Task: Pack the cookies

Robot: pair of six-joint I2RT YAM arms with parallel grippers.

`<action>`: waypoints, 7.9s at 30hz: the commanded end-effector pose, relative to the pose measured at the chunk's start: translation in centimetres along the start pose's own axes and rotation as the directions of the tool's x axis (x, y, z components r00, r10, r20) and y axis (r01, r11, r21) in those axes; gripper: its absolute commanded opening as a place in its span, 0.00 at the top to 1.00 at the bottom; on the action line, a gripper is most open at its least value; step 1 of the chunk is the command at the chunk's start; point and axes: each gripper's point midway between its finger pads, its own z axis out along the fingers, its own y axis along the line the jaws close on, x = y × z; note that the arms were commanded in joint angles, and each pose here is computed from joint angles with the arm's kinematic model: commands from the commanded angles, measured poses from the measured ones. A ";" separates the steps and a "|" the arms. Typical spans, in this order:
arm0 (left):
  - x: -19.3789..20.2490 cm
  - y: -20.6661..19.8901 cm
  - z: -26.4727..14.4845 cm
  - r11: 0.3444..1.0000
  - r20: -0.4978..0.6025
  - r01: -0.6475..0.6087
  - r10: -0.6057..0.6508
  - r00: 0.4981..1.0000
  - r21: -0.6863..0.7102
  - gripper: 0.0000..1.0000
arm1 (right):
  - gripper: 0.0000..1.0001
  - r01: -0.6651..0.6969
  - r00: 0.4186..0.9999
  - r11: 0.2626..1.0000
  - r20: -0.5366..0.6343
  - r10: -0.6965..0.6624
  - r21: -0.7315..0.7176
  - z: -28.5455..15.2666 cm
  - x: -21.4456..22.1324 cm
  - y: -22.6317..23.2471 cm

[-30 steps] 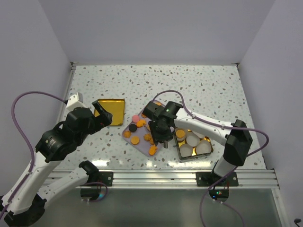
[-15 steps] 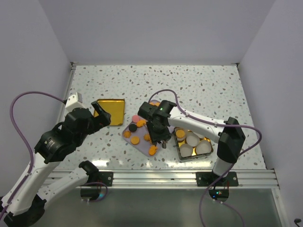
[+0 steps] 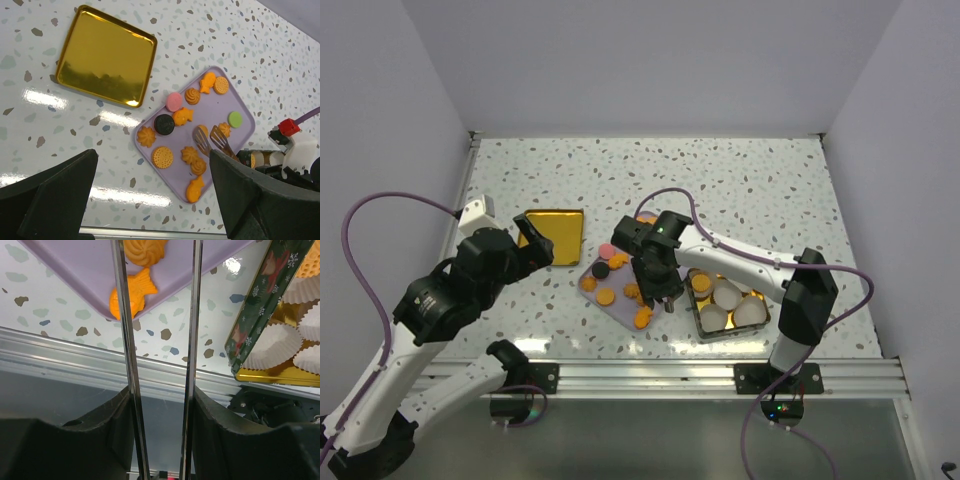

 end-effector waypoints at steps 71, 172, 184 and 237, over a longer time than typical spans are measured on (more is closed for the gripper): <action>0.8 -5.4 3.5 0.994 -0.072 -0.041 0.049 0.996 0.105 0.00 | 0.58 -0.508 0.847 0.860 0.208 0.488 0.053 -6.3 10.6 -17.4; 2.5 -0.4 3.9 0.999 -0.031 0.000 -0.001 1.000 -0.036 0.00 | 0.61 -0.373 0.917 0.925 -0.120 0.380 0.071 -0.1 -3.5 -17.9; 1.4 -2.0 4.1 1.000 -0.028 -0.018 0.018 0.999 -0.018 0.00 | 0.63 -0.359 0.933 0.929 0.003 0.360 0.088 -4.6 -6.5 -19.2; 4.3 -3.1 2.7 0.995 -0.183 0.084 -0.073 0.980 0.056 0.02 | 0.57 -0.478 0.878 0.859 -0.090 0.470 -0.181 -4.3 15.7 -16.1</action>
